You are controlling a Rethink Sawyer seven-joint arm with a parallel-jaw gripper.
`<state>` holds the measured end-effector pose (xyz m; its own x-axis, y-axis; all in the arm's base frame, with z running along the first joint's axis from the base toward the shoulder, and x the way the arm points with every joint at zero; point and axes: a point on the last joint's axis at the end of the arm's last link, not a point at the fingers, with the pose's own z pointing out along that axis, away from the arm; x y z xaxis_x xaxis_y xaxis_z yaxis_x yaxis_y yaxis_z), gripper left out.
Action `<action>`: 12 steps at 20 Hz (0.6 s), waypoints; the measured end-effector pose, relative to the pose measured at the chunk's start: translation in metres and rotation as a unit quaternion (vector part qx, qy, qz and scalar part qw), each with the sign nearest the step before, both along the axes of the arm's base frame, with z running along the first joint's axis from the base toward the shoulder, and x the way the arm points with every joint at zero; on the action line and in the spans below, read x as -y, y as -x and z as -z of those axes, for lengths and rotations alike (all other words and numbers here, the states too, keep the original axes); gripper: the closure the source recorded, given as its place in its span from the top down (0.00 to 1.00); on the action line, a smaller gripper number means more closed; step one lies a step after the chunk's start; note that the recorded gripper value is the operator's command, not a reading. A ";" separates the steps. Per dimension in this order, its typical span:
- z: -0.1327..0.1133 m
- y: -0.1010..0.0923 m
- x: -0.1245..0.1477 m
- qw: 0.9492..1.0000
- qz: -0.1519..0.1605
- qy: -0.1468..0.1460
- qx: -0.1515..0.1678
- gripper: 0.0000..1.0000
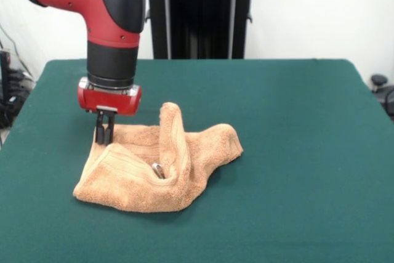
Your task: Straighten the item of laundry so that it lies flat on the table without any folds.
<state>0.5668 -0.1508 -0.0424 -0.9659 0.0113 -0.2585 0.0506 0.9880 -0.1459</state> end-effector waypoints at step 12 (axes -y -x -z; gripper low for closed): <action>0.001 0.010 -0.002 1.000 -0.004 0.008 0.009 0.00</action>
<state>0.5571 -0.1485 -0.0433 -0.9610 -0.0004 -0.2764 0.0457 0.9860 -0.1603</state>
